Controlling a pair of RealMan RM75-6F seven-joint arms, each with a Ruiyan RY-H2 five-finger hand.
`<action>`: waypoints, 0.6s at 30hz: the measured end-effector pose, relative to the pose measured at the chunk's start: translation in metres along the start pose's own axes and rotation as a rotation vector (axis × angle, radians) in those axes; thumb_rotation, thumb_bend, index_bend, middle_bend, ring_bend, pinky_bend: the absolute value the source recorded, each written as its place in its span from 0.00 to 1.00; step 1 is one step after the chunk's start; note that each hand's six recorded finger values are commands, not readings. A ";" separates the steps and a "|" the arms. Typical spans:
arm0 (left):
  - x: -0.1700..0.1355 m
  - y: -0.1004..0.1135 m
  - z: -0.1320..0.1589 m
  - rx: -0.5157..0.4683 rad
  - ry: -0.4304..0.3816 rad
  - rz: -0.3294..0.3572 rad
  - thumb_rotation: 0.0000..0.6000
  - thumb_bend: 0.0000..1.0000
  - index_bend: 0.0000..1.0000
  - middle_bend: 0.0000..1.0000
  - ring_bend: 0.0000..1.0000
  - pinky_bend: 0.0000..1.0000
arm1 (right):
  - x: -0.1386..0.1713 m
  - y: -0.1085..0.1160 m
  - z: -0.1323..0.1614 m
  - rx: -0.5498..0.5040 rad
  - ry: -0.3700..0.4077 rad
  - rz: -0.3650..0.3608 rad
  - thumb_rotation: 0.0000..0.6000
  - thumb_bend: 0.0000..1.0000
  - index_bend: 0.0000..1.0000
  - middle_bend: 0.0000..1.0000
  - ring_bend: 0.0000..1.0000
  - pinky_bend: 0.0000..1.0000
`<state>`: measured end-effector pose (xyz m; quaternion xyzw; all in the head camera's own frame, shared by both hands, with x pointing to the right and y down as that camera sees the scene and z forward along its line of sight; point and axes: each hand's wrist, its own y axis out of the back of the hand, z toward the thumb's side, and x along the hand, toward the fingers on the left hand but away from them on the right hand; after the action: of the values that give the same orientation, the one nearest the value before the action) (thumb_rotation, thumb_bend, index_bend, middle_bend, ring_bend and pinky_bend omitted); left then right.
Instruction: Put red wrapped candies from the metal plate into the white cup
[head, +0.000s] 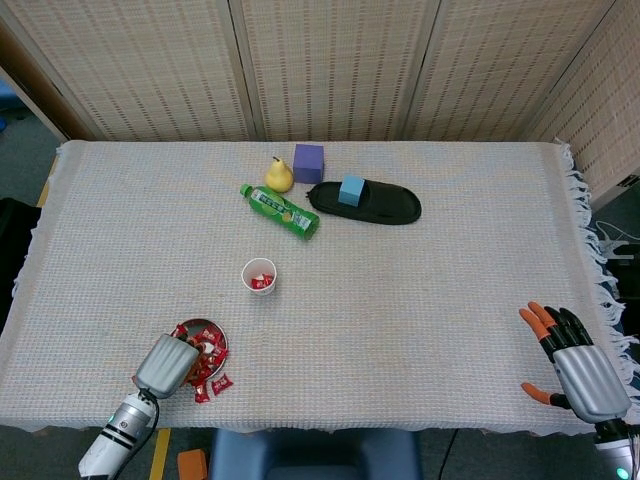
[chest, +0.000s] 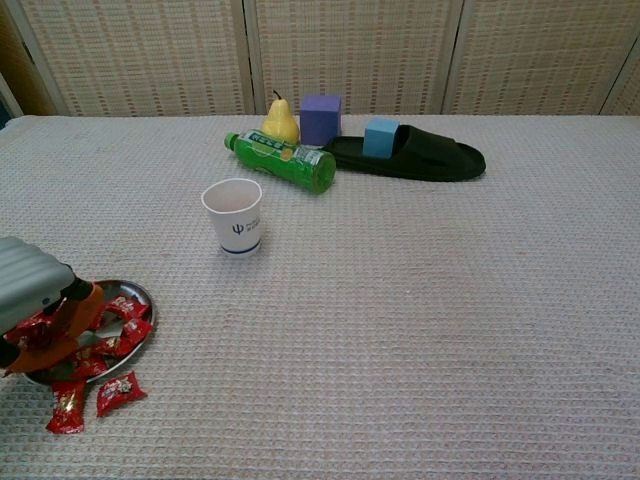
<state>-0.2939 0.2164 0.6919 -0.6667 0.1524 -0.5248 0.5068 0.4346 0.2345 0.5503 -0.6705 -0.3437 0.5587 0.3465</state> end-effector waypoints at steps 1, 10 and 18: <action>0.001 0.003 -0.002 0.000 0.004 0.008 1.00 0.40 0.62 0.63 0.53 0.85 | 0.000 0.000 0.000 -0.001 -0.003 -0.001 1.00 0.00 0.00 0.00 0.00 0.00; 0.017 0.033 -0.002 0.022 -0.010 0.075 1.00 0.40 0.62 0.63 0.53 0.85 | -0.002 0.000 -0.002 0.001 -0.011 0.001 1.00 0.00 0.00 0.00 0.00 0.00; 0.052 0.082 0.004 0.044 -0.033 0.167 1.00 0.40 0.63 0.63 0.53 0.86 | -0.004 0.001 -0.006 -0.005 -0.027 -0.004 1.00 0.00 0.00 0.00 0.00 0.00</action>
<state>-0.2426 0.1435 0.6519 -0.6490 0.1876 -0.4730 0.5655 0.4400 0.2302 0.5520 -0.6630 -0.3510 0.5664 0.3412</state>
